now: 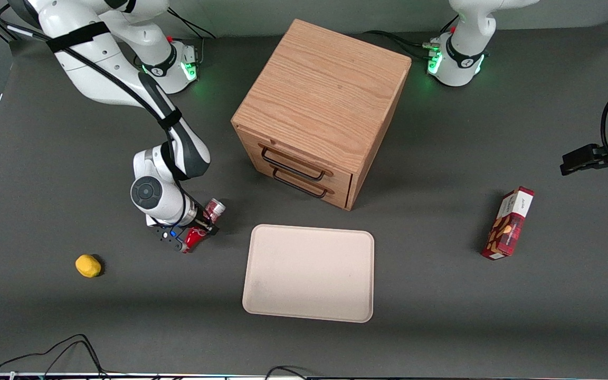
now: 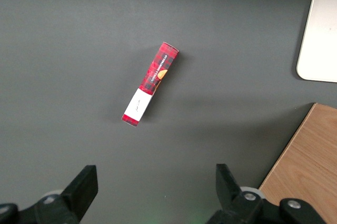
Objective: Place coke bottle on tray
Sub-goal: 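Close the right gripper around the bottle's body, then lift the bottle and carry it toward the cream tray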
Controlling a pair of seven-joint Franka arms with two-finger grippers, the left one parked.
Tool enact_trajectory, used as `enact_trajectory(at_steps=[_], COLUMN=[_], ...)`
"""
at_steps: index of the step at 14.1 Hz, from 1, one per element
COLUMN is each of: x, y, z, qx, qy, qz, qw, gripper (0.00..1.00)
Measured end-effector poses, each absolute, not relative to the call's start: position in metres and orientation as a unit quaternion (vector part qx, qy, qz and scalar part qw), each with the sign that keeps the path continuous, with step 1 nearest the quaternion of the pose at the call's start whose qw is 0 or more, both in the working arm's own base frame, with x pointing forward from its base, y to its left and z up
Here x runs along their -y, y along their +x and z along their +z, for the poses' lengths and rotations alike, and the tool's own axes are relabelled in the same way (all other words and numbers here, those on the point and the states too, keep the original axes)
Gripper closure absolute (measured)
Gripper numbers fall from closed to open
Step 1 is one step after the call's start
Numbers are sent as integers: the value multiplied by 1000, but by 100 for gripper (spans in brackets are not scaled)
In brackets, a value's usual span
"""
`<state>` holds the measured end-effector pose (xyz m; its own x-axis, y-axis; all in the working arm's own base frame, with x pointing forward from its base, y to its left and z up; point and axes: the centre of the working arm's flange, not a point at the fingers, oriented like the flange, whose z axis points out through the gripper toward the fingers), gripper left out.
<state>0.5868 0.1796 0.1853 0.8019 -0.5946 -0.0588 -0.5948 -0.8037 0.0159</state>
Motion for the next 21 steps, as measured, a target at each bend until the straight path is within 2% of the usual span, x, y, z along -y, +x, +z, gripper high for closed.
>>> enact_trajectory(at_steps=[8,11,14,21], x=[-181,-178,-176,-162], y=[587,590,596,609], z=[187,207,275,483], qx=[-310,-312,-313,-305], qy=[-950,-950,-949,-951], qz=[27,26,24,47], qw=[-2,-4,-8,-28], gripper=[45,45,45,45])
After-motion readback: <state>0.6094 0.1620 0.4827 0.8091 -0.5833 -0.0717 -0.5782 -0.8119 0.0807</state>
